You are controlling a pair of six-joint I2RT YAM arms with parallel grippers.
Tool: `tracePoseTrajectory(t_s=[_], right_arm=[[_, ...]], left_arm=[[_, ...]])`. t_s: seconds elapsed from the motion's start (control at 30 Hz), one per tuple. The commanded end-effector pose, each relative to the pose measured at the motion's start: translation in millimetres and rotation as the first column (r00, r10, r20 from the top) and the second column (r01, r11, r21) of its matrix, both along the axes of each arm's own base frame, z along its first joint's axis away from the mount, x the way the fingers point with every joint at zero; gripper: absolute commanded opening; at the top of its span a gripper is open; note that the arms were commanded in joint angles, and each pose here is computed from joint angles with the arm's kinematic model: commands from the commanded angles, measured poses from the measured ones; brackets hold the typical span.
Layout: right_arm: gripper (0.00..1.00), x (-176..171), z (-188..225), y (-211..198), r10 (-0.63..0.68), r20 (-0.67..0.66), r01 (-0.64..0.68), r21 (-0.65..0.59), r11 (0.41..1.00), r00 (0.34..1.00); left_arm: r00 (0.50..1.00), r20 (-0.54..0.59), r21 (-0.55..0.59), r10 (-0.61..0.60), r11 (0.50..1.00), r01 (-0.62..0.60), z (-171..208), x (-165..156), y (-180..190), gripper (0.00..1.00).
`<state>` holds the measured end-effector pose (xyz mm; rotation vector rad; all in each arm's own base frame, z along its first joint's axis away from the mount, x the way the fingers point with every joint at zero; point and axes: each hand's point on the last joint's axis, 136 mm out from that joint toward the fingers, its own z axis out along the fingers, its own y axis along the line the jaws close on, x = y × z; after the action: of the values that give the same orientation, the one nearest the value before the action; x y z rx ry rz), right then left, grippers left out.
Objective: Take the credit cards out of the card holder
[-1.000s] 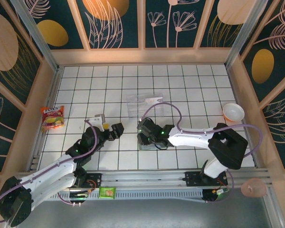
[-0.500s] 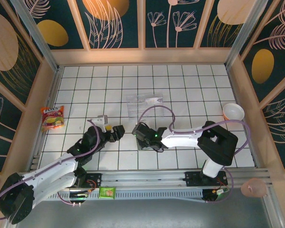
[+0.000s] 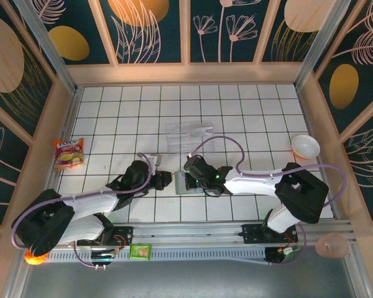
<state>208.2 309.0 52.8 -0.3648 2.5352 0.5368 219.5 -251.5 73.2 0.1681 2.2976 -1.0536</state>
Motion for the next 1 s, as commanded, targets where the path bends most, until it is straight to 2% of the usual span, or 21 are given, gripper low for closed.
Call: tracePoseTrajectory(t_s=[0.0,0.03,0.33,0.43,0.63,0.77,0.9,0.97], right_arm=[[0.00,0.0,6.8,4.9,-0.019,-0.014,0.020,0.061,0.998,1.000],[0.00,0.3,5.7,4.2,-0.022,-0.017,0.023,0.059,0.998,1.000],[0.00,0.1,4.1,0.9,-0.041,-0.022,0.042,0.060,0.997,0.999],[0.00,-0.5,3.7,0.8,-0.042,-0.023,0.043,0.062,0.997,0.999],[0.00,0.1,1.2,2.7,-0.038,-0.031,0.040,0.059,0.997,0.999],[0.00,-0.6,0.8,2.2,-0.040,-0.032,0.041,0.056,0.998,0.999],[0.00,2.5,-0.8,-4.8,-0.073,-0.031,0.074,0.023,0.997,0.997],[0.07,4.5,-0.8,-14.2,-0.112,-0.021,0.112,-0.012,0.994,0.993]], left_arm=[[0.994,0.053,-0.077,-0.098,0.992,0.102,26.2,2.1,-33.8,0.06],[0.994,0.041,-0.067,-0.106,0.992,0.109,23.0,2.3,-37.1,0.01],[0.989,-0.127,0.083,-0.079,0.992,0.090,-23.2,-2.4,-27.7,0.00],[0.986,-0.148,0.097,-0.071,0.992,0.086,-29.3,-7.7,-21.9,0.00],[0.975,-0.184,0.104,-0.123,0.984,0.144,-39.6,-11.8,-33.1,0.00],[0.974,-0.196,0.156,-0.112,0.977,0.144,-48.3,-10.5,-29.9,0.00],[0.962,-0.256,0.209,-0.092,0.967,0.148,-69.4,-17.6,-21.1,0.00],[0.956,-0.279,0.217,-0.095,0.963,0.159,-76.4,-22.6,-18.5,0.00]])
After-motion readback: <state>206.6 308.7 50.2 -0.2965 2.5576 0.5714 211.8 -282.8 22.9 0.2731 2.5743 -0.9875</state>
